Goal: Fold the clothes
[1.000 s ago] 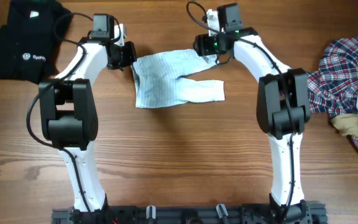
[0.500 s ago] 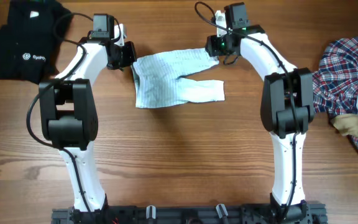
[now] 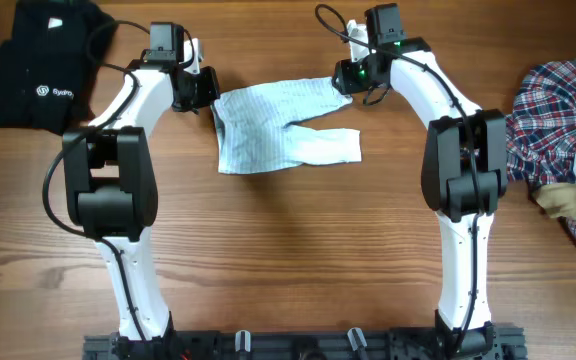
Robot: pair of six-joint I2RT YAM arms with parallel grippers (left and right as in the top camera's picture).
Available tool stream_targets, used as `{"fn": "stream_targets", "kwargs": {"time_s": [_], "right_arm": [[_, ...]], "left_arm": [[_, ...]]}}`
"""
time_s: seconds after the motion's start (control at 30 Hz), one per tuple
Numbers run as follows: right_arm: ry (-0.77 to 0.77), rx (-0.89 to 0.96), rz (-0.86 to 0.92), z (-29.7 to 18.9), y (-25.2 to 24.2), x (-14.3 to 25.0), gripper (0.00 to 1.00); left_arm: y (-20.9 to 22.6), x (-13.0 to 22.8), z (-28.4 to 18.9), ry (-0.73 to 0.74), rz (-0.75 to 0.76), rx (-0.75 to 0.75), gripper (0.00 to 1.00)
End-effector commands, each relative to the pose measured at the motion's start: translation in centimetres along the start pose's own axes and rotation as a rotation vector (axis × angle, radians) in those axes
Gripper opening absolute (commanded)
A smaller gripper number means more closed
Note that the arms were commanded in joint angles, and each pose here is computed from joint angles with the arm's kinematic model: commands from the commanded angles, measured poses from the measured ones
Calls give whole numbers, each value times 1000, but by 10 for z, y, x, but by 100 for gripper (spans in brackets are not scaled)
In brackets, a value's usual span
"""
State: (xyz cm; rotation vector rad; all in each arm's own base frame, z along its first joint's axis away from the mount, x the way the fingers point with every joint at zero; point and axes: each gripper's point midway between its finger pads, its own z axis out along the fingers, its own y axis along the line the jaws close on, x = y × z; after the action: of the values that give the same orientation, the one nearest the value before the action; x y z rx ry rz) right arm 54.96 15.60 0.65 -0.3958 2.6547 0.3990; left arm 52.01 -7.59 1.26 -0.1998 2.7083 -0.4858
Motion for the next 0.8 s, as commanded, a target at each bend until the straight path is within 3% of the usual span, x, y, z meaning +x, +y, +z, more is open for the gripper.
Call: {"fn": "stream_targets", "kwargs": {"time_s": [0.0, 0.27, 0.3, 0.43, 0.77], "right_arm": [[25, -30, -13, 13, 5, 11, 44], [41, -35, -20, 14, 12, 15, 36], [42, -36, -24, 15, 14, 15, 33], [41, -11, -26, 15, 11, 14, 5], [22, 47, -3, 14, 0, 10, 4]], "left_arm": [[-2, 5, 6, 19, 6, 10, 4], [-2, 4, 6, 16, 7, 11, 4], [-2, 4, 6, 16, 7, 11, 4], [-2, 5, 6, 16, 7, 11, 4], [-5, 2, 1, 7, 13, 14, 4]]}}
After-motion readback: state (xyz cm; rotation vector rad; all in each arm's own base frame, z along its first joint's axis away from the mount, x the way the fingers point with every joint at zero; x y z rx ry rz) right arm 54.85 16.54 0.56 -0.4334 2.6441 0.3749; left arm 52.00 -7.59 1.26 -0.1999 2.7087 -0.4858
